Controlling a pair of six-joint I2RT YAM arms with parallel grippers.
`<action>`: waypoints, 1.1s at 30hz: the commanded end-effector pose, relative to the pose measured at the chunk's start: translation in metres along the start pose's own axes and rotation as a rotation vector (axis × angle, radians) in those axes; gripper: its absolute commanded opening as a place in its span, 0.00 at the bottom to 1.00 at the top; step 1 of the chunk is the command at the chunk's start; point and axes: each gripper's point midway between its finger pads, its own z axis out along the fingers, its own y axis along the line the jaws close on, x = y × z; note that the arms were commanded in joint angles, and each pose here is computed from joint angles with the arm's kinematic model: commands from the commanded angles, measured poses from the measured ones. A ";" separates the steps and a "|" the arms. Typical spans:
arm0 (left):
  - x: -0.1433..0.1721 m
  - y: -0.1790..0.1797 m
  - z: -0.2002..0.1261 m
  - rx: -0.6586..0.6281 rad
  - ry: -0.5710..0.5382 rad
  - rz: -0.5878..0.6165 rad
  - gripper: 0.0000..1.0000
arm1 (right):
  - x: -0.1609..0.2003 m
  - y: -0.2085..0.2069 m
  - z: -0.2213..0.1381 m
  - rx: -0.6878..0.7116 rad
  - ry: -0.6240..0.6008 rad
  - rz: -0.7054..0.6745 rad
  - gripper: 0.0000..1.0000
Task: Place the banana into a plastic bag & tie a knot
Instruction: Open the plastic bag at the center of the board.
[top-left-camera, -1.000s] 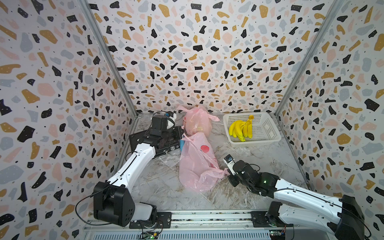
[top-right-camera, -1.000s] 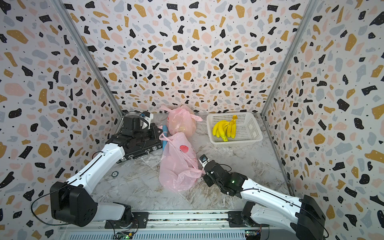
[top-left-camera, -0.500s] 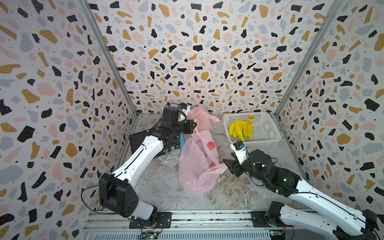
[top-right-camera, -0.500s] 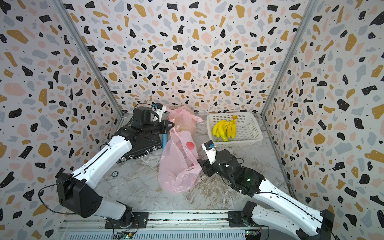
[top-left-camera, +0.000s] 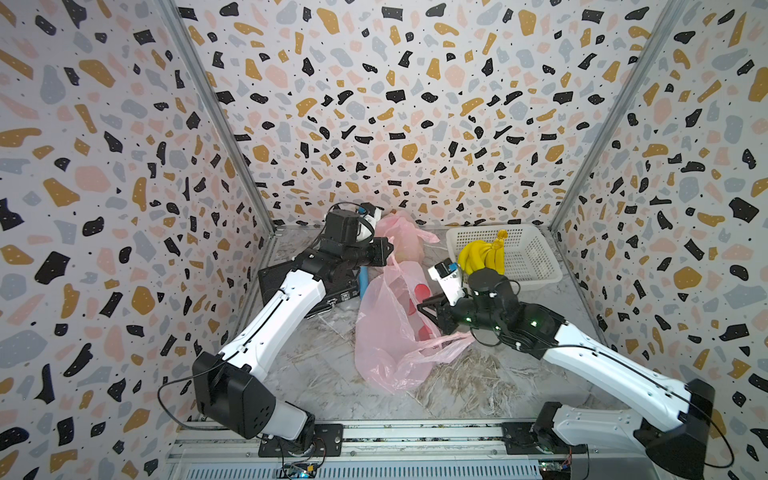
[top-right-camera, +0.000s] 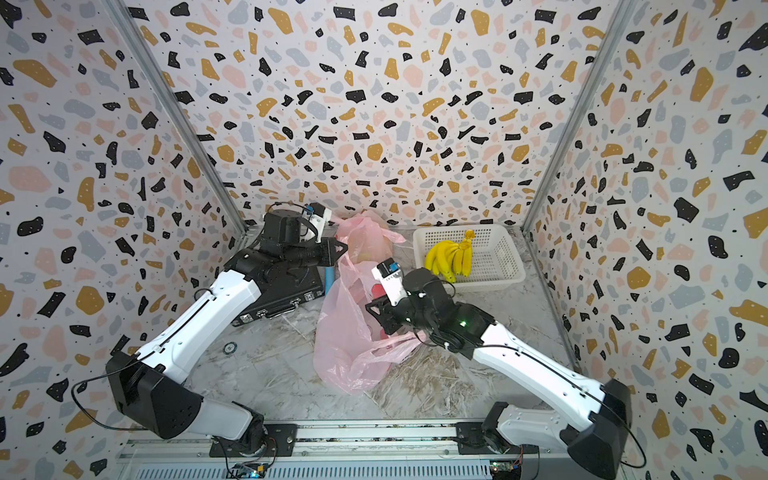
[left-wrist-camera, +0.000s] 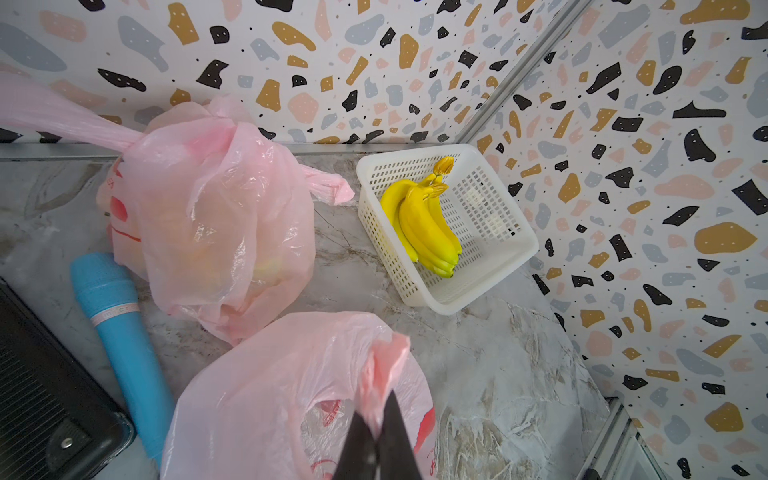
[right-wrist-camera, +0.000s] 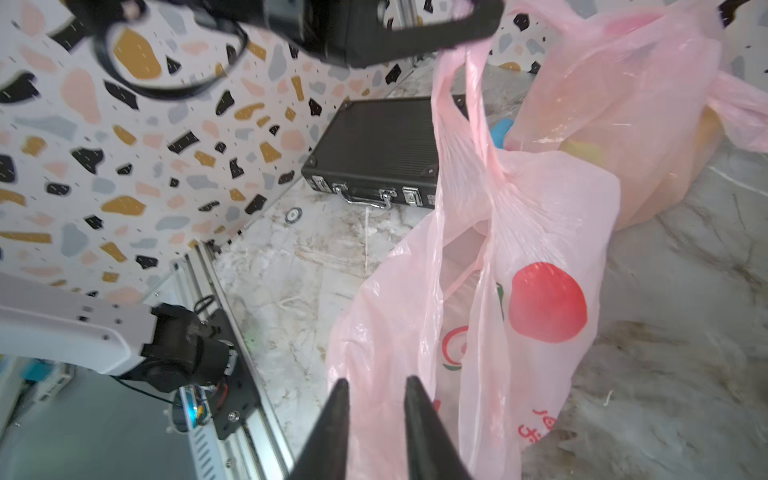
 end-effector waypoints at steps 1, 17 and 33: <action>-0.026 -0.016 -0.024 0.014 -0.086 0.043 0.00 | -0.002 -0.001 0.023 -0.003 0.013 0.067 0.12; -0.019 -0.009 -0.020 -0.013 -0.073 0.057 0.00 | 0.065 -0.008 0.106 -0.003 0.213 -0.060 0.64; 0.001 0.016 0.008 -0.044 -0.008 0.025 0.00 | 0.123 -0.031 0.118 0.090 0.366 -0.138 0.99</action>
